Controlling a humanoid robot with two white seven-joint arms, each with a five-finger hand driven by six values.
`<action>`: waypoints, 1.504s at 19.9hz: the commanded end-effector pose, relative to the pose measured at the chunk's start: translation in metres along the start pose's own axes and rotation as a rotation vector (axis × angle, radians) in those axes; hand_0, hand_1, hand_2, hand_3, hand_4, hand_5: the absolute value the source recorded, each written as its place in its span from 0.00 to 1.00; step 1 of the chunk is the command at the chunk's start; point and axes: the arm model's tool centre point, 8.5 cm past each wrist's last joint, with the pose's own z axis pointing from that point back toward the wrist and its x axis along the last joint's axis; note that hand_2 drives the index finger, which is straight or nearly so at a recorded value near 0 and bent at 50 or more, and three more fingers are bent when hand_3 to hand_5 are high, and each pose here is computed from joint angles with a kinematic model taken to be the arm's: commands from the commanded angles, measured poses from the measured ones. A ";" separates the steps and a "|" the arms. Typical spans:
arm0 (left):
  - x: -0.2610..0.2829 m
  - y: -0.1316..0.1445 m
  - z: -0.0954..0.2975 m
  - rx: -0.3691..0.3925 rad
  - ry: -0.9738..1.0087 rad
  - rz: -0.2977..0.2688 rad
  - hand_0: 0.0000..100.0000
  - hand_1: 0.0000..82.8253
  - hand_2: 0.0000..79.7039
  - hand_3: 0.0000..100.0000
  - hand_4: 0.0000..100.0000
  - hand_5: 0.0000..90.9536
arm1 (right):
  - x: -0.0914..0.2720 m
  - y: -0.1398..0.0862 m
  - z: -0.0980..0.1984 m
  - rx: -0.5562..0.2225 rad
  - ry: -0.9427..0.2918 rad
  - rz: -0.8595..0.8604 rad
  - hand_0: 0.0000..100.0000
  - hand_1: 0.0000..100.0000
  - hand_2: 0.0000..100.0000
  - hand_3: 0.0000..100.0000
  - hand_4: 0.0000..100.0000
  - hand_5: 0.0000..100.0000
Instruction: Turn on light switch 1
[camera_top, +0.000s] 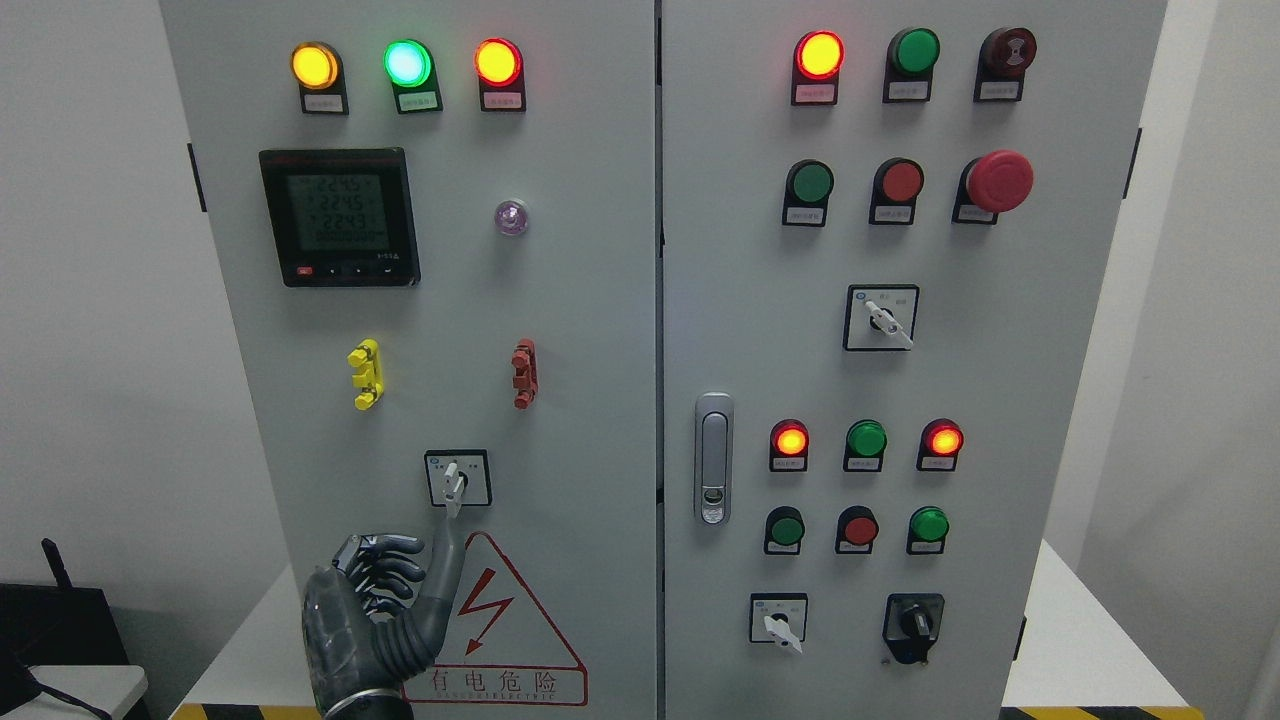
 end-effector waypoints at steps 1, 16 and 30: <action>0.006 -0.006 -0.003 -0.002 -0.001 0.003 0.11 0.71 0.71 0.77 0.82 0.83 | 0.000 0.000 0.000 0.002 -0.003 -0.018 0.12 0.39 0.00 0.00 0.00 0.00; 0.010 -0.012 -0.012 -0.003 0.014 -0.008 0.08 0.77 0.70 0.76 0.82 0.83 | 0.000 0.000 0.000 0.001 -0.003 -0.017 0.12 0.39 0.00 0.00 0.00 0.00; 0.012 -0.016 -0.018 -0.006 0.034 -0.017 0.09 0.75 0.70 0.75 0.81 0.83 | 0.000 0.000 0.000 0.002 -0.003 -0.018 0.12 0.39 0.00 0.00 0.00 0.00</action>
